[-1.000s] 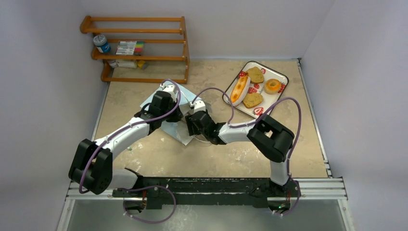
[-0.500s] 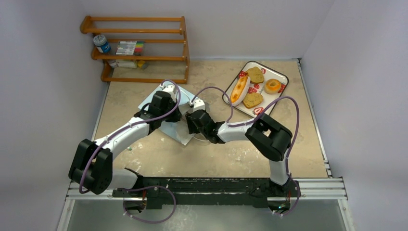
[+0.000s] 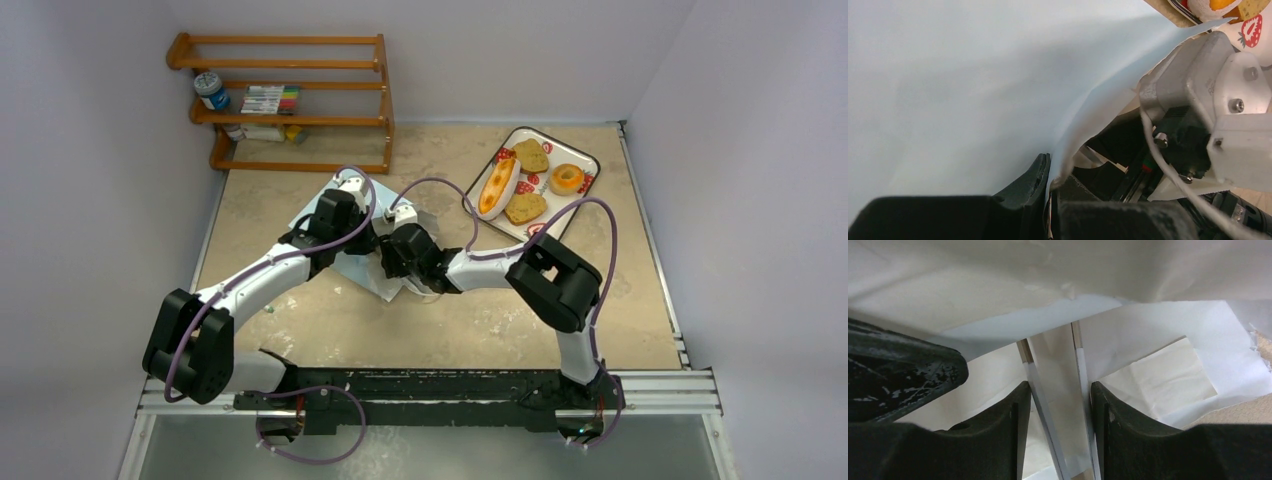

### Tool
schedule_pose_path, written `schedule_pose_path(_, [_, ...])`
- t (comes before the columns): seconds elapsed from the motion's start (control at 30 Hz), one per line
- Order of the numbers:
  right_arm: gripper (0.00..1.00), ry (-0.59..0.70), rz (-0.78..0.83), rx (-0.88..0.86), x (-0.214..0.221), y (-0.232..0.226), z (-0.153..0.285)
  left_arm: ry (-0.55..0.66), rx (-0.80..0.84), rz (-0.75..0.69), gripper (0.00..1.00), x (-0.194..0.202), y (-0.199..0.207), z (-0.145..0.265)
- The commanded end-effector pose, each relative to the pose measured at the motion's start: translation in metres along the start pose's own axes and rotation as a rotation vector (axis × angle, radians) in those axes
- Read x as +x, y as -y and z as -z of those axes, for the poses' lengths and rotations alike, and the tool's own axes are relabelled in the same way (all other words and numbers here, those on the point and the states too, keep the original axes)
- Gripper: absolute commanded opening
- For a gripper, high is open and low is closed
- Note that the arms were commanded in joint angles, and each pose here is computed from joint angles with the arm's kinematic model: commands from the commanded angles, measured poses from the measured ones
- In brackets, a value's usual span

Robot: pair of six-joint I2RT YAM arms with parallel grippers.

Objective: Take the fake bread out of the paper bag
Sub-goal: Pick up the clamp from the paper bag.

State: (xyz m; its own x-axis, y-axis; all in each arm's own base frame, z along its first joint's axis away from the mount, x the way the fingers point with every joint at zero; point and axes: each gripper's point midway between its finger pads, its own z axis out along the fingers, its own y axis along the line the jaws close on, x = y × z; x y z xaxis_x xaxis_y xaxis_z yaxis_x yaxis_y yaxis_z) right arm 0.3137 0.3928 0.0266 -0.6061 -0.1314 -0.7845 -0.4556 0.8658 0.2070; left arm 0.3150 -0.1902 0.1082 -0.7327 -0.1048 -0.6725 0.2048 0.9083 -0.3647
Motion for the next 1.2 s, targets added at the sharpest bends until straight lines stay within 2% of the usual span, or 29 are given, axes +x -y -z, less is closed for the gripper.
schedule_pose_path(0.0, [0.46, 0.036, -0.031, -0.07, -0.018, -0.021, 0.001, -0.005, 0.103, 0.011, 0.0, -0.003, 0.024, 0.003])
schedule_pose_path(0.23, [0.47, 0.073, -0.076, -0.086, -0.032, -0.027, -0.004, -0.009, 0.107, 0.018, 0.0, 0.0, 0.024, 0.001])
schedule_pose_path(0.37, [0.42, 0.086, -0.09, -0.093, -0.042, -0.032, -0.01, -0.011, 0.105, 0.018, 0.0, 0.0, 0.024, 0.001])
schedule_pose_path(0.4, [0.34, 0.089, -0.094, -0.095, -0.044, -0.033, -0.011, -0.011, 0.102, 0.017, 0.0, -0.001, 0.023, 0.001])
schedule_pose_path(0.47, [0.09, 0.082, -0.101, -0.086, -0.046, -0.032, -0.012, -0.006, 0.097, 0.015, 0.0, -0.003, 0.023, 0.002])
schedule_pose_path(0.57, [0.0, 0.084, -0.109, -0.072, -0.046, -0.028, -0.007, 0.018, 0.087, 0.02, 0.0, -0.009, 0.022, 0.005])
schedule_pose_path(1.17, [0.0, 0.058, -0.127, -0.052, -0.044, -0.004, 0.076, 0.204, 0.004, 0.122, 0.0, -0.07, 0.023, 0.003])
